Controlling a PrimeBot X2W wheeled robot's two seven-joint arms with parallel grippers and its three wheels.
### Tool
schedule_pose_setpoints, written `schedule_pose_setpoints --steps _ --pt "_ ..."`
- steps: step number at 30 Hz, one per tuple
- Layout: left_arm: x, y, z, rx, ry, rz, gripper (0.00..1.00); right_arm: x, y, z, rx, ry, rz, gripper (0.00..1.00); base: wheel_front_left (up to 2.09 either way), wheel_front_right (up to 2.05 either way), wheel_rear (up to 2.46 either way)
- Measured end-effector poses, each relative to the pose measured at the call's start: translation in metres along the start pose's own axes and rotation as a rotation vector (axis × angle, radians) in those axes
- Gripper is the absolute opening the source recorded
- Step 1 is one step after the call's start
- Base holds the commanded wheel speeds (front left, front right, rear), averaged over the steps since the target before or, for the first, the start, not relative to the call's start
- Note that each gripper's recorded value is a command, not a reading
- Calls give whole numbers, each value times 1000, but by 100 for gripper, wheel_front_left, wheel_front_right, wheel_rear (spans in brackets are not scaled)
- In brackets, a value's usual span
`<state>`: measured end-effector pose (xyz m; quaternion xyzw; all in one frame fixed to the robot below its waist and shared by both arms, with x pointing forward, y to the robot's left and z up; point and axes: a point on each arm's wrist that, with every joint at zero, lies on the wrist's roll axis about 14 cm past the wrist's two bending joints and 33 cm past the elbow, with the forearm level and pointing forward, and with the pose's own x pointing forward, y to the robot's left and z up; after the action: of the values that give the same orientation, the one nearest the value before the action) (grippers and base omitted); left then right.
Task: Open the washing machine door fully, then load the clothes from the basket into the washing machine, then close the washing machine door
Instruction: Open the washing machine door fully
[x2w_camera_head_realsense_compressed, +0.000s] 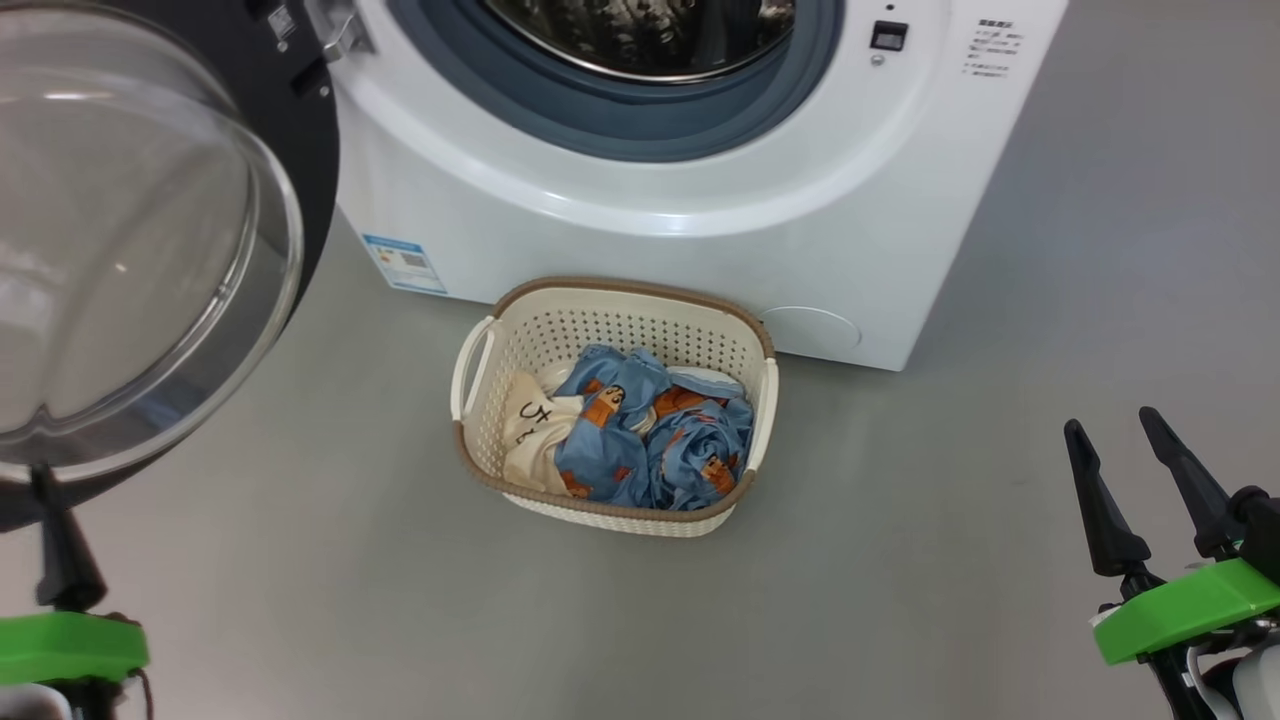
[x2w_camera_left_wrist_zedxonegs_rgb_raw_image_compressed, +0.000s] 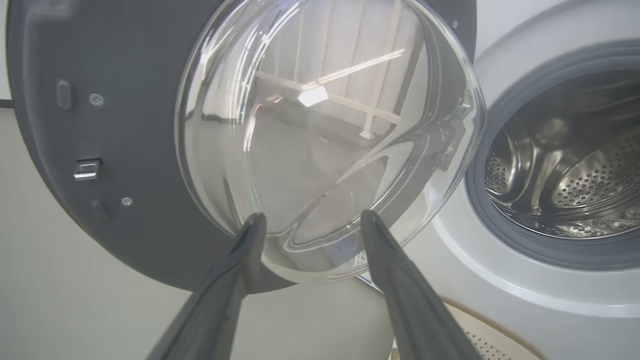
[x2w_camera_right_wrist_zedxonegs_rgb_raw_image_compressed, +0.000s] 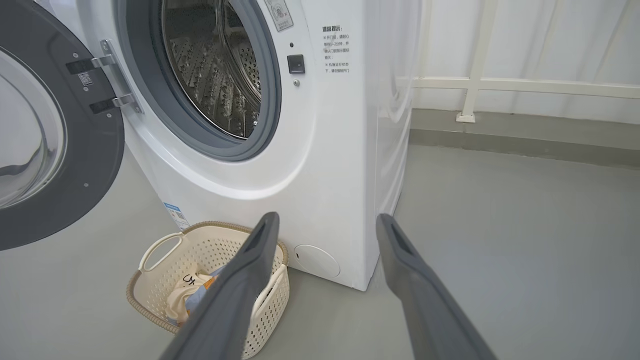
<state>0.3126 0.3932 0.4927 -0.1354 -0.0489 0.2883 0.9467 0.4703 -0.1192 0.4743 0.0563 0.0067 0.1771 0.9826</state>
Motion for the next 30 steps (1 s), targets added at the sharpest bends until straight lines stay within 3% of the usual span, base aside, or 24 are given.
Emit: schedule_pose_setpoints --steps 12,30 --pt "-2 -96 -24 -6 57 -291 100 -32 -28 7 4 -11 -109 100 0 0 0" --pt "-19 -191 -67 -34 183 -584 100 -81 -76 22 -3 -43 -294 100 0 0 0"
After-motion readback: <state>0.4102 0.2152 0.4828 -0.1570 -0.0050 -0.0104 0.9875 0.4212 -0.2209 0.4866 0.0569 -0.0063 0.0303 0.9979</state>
